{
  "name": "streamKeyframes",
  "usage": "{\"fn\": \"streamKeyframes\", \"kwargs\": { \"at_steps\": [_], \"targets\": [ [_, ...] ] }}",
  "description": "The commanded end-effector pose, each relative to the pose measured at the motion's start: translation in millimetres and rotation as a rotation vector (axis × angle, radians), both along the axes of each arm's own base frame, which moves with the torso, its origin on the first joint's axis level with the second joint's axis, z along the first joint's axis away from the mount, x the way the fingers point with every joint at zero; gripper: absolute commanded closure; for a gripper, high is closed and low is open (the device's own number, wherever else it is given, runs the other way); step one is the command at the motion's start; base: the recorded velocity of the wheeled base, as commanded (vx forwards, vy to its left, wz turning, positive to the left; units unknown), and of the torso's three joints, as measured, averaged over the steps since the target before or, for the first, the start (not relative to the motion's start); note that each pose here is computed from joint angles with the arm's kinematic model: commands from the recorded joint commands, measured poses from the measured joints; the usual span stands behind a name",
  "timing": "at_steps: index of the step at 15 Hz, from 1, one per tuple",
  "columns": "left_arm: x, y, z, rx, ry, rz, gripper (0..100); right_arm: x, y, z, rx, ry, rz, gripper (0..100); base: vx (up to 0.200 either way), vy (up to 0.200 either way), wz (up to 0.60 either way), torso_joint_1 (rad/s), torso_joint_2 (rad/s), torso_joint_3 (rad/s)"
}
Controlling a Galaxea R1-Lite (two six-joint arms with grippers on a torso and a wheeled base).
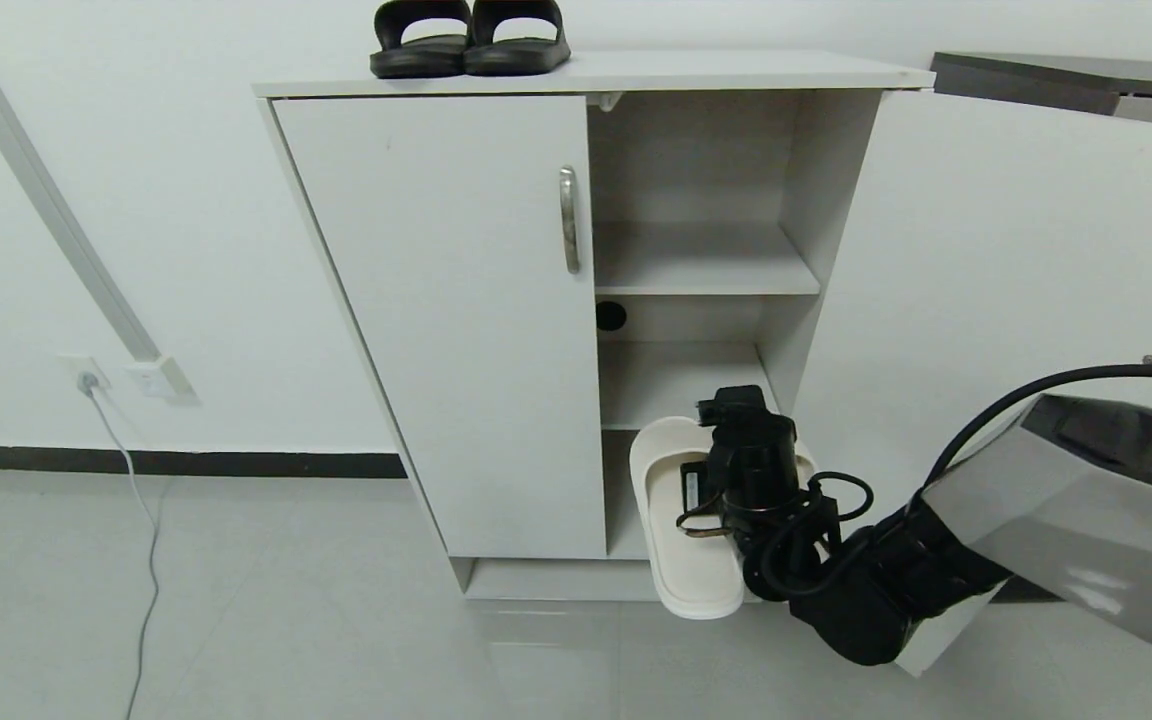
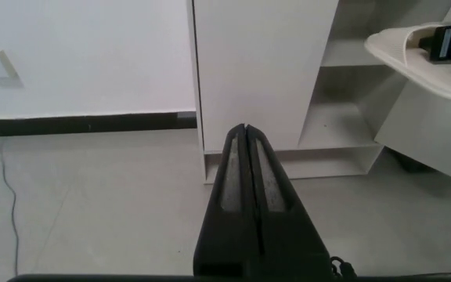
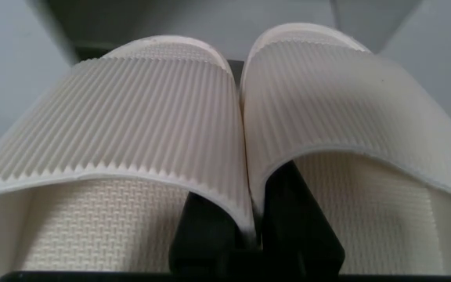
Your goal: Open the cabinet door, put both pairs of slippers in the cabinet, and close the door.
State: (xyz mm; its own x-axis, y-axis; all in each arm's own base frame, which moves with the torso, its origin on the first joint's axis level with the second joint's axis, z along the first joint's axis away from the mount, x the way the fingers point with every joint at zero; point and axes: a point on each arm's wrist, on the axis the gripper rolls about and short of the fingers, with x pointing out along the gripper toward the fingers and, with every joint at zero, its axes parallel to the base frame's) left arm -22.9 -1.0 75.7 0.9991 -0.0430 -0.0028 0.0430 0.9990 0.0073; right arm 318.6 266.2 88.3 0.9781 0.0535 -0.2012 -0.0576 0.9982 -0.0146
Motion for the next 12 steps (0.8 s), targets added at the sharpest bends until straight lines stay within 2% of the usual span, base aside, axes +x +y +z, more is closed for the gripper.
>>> {"fn": "streamKeyframes", "kwargs": {
  "at_steps": [1, 9, 12],
  "targets": [
    [0.1, 0.0, 0.0, -0.001, 0.002, -0.002, 100, 7.3, 6.3, -12.0, -0.008, 0.009, 0.001, 100, 0.0, 0.0, 0.0, 0.0, 0.0, 0.0],
    [0.1, 0.0, 0.0, 0.0, 0.002, -0.002, 100, 13.4, 11.7, -17.8, -0.011, 0.006, -0.001, 100, 0.0, 0.0, 0.0, 0.0, 0.0, 0.0],
    [0.1, 0.0, 0.0, 0.0, 0.002, -0.002, 100, 13.8, 12.0, -17.1, -0.009, 0.003, -0.001, 100, 0.0, 0.0, 0.0, 0.004, 0.0, -0.147]
  ]
}}
